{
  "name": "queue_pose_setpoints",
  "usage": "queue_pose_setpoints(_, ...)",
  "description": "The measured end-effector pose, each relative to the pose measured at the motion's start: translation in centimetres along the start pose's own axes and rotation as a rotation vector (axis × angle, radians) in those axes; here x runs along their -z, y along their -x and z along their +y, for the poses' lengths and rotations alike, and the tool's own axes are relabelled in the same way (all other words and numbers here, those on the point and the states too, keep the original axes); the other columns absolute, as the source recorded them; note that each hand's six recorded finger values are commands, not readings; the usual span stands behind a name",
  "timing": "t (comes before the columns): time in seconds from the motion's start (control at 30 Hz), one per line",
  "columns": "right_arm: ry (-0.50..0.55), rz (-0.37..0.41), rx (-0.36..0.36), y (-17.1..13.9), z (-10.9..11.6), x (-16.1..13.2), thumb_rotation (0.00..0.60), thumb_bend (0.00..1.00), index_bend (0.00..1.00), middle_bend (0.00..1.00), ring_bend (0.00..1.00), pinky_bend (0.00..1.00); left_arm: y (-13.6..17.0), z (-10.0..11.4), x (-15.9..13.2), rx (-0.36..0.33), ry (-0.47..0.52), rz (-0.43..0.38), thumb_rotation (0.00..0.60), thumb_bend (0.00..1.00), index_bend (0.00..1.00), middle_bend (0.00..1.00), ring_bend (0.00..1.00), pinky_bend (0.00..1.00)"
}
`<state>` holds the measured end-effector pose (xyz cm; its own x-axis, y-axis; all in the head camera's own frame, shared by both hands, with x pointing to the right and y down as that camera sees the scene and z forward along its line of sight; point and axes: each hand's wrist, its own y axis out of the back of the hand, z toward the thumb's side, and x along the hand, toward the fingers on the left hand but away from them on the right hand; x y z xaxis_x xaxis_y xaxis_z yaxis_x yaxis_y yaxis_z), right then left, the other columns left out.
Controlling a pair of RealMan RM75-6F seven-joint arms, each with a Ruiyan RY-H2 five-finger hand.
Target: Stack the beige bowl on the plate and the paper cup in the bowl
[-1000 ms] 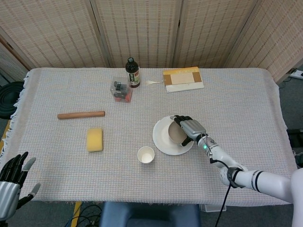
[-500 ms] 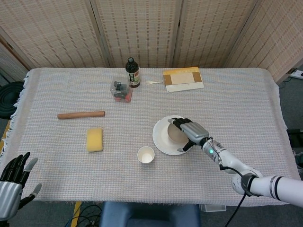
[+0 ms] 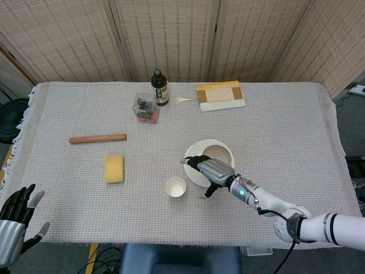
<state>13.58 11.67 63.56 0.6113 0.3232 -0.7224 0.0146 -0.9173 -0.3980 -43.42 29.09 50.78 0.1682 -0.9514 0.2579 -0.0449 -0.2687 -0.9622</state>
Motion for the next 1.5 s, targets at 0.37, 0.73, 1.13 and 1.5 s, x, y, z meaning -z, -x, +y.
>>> queue_pose_setpoints(0.37,-0.021,-0.008,-0.047,3.1,-1.5,-2.2,0.6,0.15,0.0,0.0,0.0,0.0,0.4,1.3,0.5,-0.033,0.028,0.0,0.6,0.31,0.12,0.01,0.01,0.15)
queue_pose_setpoints(0.73,-0.103,-0.053,-0.05,4.9,-2.5,-2.8,0.6,0.16,0.0,0.0,0.0,0.0,0.6,2.0,0.7,-0.055,0.041,0.001,0.6,0.31,0.12,0.01,0.01,0.15)
queue_pose_setpoints(1.13,-0.138,-0.072,-0.059,5.8,-3.3,-3.8,0.6,0.18,0.15,0.0,0.0,0.0,0.8,2.5,1.0,-0.068,0.052,0.007,0.6,0.31,0.12,0.01,0.01,0.15)
queue_pose_setpoints(1.5,-0.171,-0.096,-0.05,6.5,-3.7,-3.6,0.6,0.22,0.24,0.0,0.0,0.0,1.2,2.9,1.1,-0.082,0.056,0.008,0.6,0.31,0.12,0.01,0.01,0.15)
